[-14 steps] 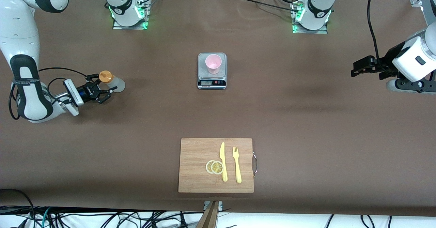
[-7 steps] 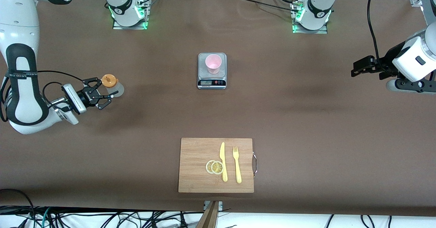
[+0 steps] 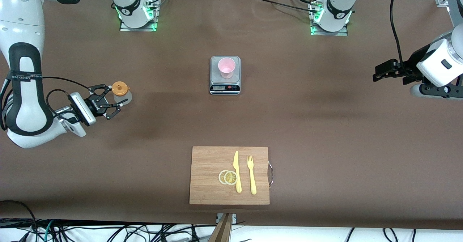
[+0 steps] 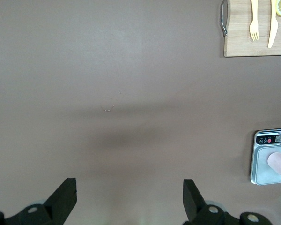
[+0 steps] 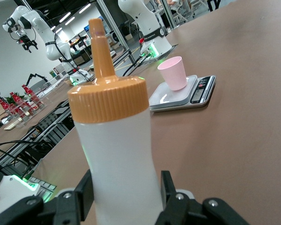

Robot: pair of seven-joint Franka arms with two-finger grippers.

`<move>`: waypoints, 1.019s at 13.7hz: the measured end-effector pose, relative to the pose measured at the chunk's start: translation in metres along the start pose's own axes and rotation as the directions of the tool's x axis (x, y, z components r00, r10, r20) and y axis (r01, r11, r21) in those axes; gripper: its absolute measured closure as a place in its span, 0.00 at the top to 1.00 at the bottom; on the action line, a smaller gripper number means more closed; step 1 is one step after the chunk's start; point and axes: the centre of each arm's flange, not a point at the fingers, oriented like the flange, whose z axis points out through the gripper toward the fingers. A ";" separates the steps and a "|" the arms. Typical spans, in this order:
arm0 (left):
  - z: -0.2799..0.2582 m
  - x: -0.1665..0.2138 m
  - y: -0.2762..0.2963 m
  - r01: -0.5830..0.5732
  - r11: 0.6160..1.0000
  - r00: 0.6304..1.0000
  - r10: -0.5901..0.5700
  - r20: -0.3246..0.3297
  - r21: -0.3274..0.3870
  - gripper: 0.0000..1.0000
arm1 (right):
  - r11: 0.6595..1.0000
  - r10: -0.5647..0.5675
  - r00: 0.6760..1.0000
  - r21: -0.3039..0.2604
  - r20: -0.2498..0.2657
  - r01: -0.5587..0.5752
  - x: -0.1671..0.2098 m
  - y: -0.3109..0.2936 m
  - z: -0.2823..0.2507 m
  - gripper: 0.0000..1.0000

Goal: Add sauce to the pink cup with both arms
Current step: 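Lift the squeeze bottle with the right gripper and tilt it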

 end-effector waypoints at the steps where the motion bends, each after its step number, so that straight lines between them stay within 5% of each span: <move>1: 0.000 0.000 0.000 0.000 1.000 1.000 0.000 0.000 0.000 1.00 | 1.000 0.012 1.000 0.007 0.014 -0.012 0.002 0.001 0.001 0.61; 8: 0.000 0.000 0.000 0.000 1.000 1.000 0.000 0.000 0.000 1.00 | 0.998 0.035 0.995 0.040 0.097 -0.039 0.024 0.008 0.012 0.61; 14: 0.000 0.000 0.000 0.000 1.000 1.000 0.000 0.000 0.000 1.00 | 0.998 0.066 0.980 0.003 0.188 -0.067 0.051 0.011 0.010 0.61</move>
